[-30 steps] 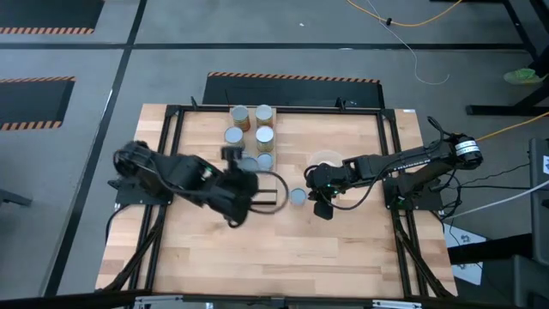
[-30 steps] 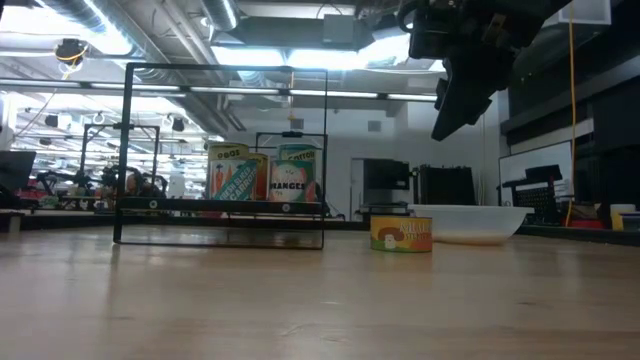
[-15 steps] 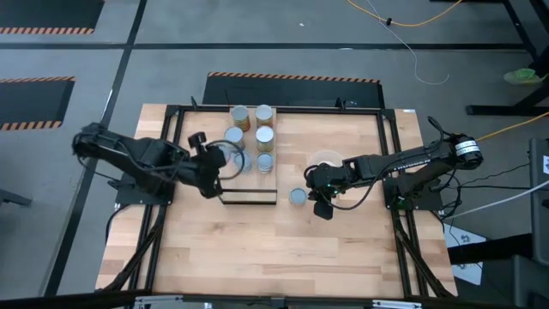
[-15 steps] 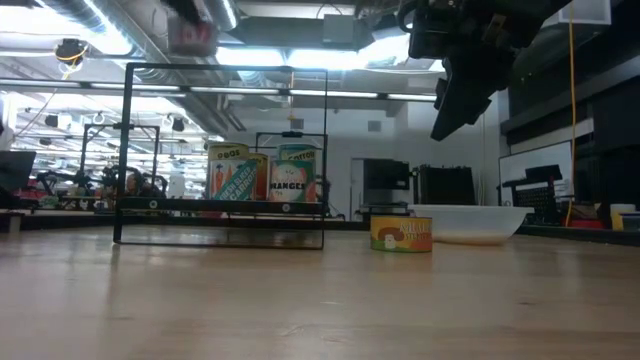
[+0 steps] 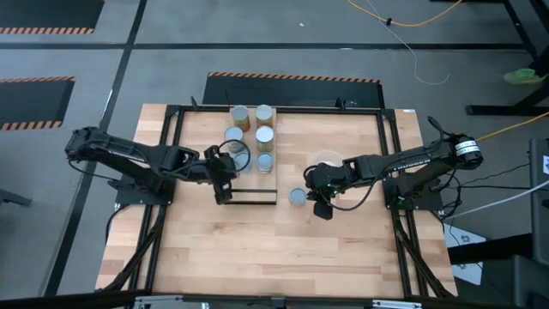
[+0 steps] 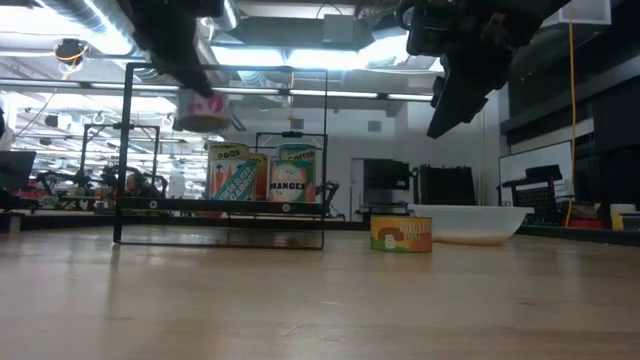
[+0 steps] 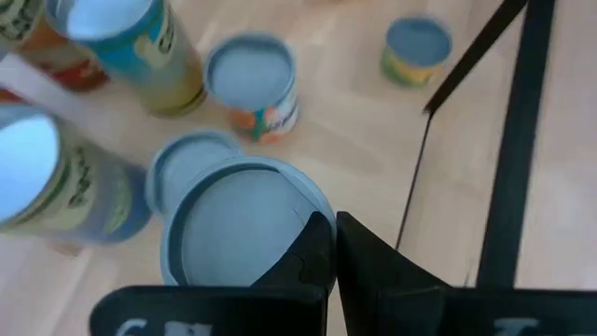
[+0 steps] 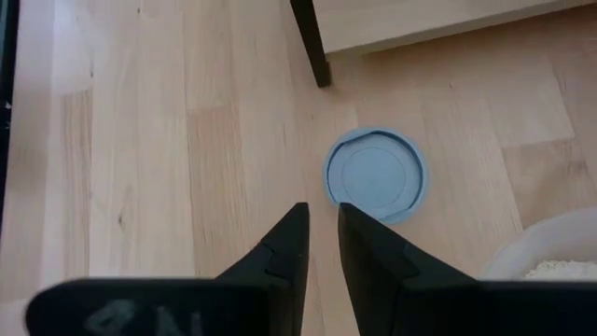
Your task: Pick and place cans onto a shelf
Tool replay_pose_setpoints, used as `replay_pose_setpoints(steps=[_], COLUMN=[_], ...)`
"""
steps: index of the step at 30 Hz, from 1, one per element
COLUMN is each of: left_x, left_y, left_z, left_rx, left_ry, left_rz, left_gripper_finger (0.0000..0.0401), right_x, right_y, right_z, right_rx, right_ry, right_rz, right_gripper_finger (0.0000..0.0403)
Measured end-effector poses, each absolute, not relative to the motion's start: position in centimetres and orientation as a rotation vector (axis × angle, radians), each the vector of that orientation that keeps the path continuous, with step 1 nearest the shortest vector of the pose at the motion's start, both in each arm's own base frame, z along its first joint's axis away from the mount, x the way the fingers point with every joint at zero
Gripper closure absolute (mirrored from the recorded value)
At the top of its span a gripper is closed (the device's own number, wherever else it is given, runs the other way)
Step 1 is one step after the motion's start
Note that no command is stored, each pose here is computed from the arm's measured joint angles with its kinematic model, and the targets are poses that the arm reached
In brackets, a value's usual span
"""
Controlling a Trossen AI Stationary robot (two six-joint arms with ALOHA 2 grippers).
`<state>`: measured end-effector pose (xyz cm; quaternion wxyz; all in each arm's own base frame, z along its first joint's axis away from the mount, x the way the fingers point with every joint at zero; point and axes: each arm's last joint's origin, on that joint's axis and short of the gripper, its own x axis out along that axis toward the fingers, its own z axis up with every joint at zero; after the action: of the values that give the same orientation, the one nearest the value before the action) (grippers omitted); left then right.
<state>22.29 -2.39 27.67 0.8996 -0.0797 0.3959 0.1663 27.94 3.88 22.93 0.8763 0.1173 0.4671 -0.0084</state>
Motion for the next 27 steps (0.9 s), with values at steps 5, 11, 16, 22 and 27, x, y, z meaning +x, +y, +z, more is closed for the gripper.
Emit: replay_pose_setpoints(steps=[5, 11, 16, 22, 27], left_x=[22.5, 22.6, 22.3, 22.7, 23.0], left_y=[-2.3, -2.4, -2.3, -2.4, -1.9], left_z=[26.4, 25.0, 24.0, 24.4, 24.8], left_rx=[-0.190, -0.237, -0.244, -0.263, -0.323], left_ry=[0.797, 0.763, 0.809, 0.760, 0.700], left_rz=[0.342, 0.320, 0.332, 0.326, 0.353], left_gripper_finger=[0.0401, 0.0401, 0.0401, 0.0401, 0.0401], right_x=[28.0, 28.1, 28.1, 28.1, 28.1], right_y=[3.9, 3.9, 3.9, 3.9, 3.9], right_z=[23.0, 23.0, 23.0, 23.0, 23.0], right_rx=[0.246, 0.247, 0.247, 0.248, 0.248], right_ry=[0.962, 0.954, 0.954, 0.952, 0.951], right_rz=[-0.015, -0.014, -0.013, -0.013, -0.012], right_gripper_finger=[0.0337, 0.0337, 0.0337, 0.0337, 0.0337])
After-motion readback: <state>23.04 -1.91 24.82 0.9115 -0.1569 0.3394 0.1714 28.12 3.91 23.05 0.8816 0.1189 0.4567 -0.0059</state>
